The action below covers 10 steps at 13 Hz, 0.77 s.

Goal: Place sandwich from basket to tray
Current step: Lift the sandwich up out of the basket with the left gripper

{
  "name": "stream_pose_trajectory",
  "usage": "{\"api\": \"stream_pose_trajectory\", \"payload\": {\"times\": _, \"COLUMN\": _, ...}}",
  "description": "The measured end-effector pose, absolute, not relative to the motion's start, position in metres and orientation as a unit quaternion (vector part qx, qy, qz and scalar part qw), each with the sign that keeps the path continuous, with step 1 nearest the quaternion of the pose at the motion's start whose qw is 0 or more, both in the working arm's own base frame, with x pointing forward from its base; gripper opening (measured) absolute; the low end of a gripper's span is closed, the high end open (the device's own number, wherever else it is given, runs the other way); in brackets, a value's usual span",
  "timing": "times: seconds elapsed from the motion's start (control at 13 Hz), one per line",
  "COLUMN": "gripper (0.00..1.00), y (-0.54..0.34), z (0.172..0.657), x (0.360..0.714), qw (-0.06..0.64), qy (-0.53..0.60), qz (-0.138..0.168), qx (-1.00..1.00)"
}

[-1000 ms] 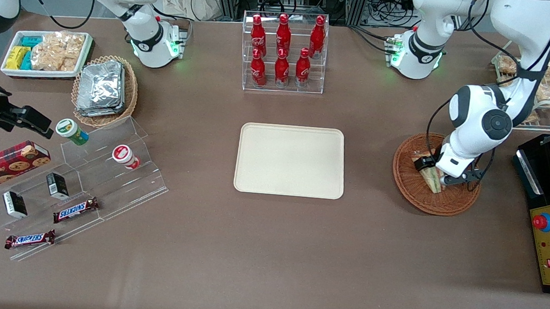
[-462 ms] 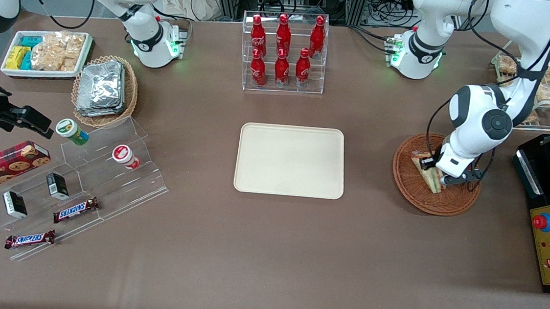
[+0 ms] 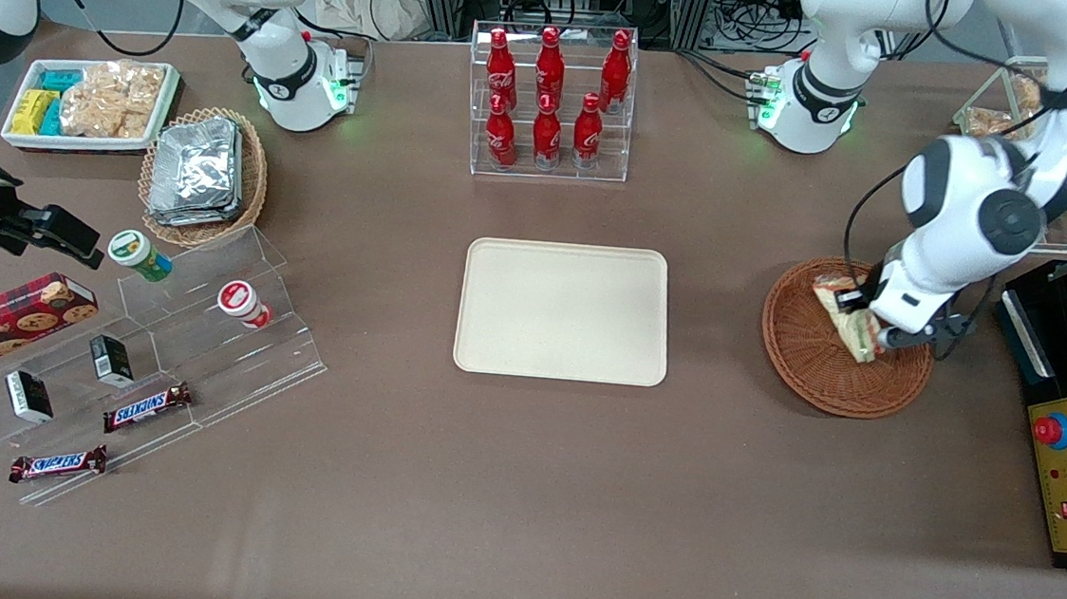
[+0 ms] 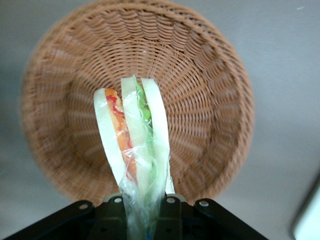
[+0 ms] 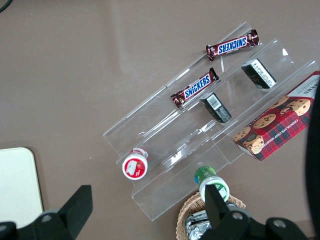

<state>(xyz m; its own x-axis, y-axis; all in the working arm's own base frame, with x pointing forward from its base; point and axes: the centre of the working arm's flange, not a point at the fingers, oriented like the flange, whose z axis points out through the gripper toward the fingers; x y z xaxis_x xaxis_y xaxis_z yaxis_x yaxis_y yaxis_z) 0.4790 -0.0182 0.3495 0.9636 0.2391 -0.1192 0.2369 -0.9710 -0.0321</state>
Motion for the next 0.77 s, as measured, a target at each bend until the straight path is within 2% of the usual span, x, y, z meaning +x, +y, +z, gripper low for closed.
{"api": "stream_pose_trajectory", "payload": {"times": 0.23, "gripper": 0.16, "y": -0.021, "z": 0.478, "x": 0.481, "qw": 0.009, "qy": -0.109, "qz": 0.076, "qx": -0.991}}
{"api": "stream_pose_trajectory", "payload": {"times": 0.38, "gripper": 0.16, "y": -0.024, "z": 0.547, "x": 0.486, "qw": 0.007, "qy": -0.102, "qz": 0.068, "qx": -0.992}}
{"api": "stream_pose_trajectory", "payload": {"times": 0.77, "gripper": 0.16, "y": -0.052, "z": 0.603, "x": 0.496, "qw": 0.004, "qy": -0.048, "qz": 0.052, "qx": -0.997}}
